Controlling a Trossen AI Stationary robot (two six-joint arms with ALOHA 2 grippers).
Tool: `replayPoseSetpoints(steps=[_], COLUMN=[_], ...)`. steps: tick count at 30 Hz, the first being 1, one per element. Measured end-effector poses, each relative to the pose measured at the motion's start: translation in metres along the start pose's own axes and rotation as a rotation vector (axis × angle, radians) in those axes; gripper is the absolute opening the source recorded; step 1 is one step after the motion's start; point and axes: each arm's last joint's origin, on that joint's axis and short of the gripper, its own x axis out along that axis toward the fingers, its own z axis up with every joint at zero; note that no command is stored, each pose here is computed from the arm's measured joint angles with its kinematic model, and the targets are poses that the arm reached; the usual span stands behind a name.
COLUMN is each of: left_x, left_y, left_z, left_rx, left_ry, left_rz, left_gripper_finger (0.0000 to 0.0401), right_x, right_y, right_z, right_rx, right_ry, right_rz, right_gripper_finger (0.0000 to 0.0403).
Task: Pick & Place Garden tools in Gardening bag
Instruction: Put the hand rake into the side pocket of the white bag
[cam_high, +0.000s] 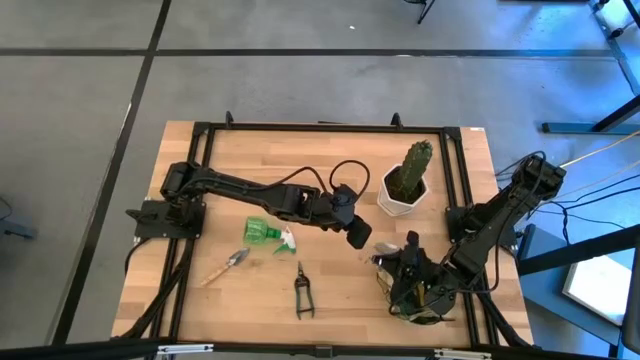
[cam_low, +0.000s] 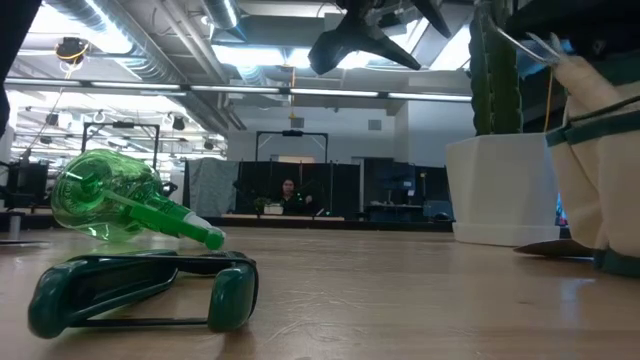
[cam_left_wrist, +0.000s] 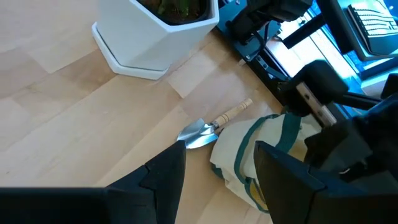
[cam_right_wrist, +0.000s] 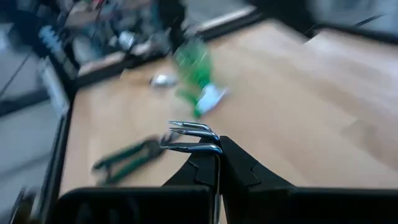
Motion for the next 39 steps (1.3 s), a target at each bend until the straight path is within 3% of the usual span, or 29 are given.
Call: replayPoseSetpoints(steps=[3, 9, 17, 29, 34, 39], left_x=[0.000, 0.000, 0.000, 0.000, 0.000, 0.000], left_y=[0.000, 0.000, 0.000, 0.000, 0.000, 0.000], left_z=[0.000, 0.000, -0.001, -0.001, 0.000, 0.000], left_rx=[0.001, 0.003, 0.004, 0.019, 0.020, 0.020], left_ry=[0.007, 0.010, 0.011, 0.009, 0.004, 0.003], left_rz=[-0.005, -0.007, -0.008, -0.007, -0.003, -0.002], left_gripper_finger=[0.0184, 0.0184, 0.0184, 0.0184, 0.0184, 0.0184], right_x=[0.000, -0.001, 0.002, 0.004, 0.006, 0.005], right_y=[0.000, -0.005, -0.016, -0.018, -0.019, -0.019], right_z=[-0.001, -0.003, -0.011, -0.012, -0.012, -0.013], right_rx=[-0.016, 0.045, -0.001, 0.047, 0.012, -0.012], right_ry=[0.050, -0.001, 0.157, 0.210, 0.257, 0.269], right_rz=[0.032, -0.040, -0.058, -0.061, -0.052, -0.041], right_gripper_finger=[0.0004, 0.0004, 0.0004, 0.0004, 0.0005, 0.0032])
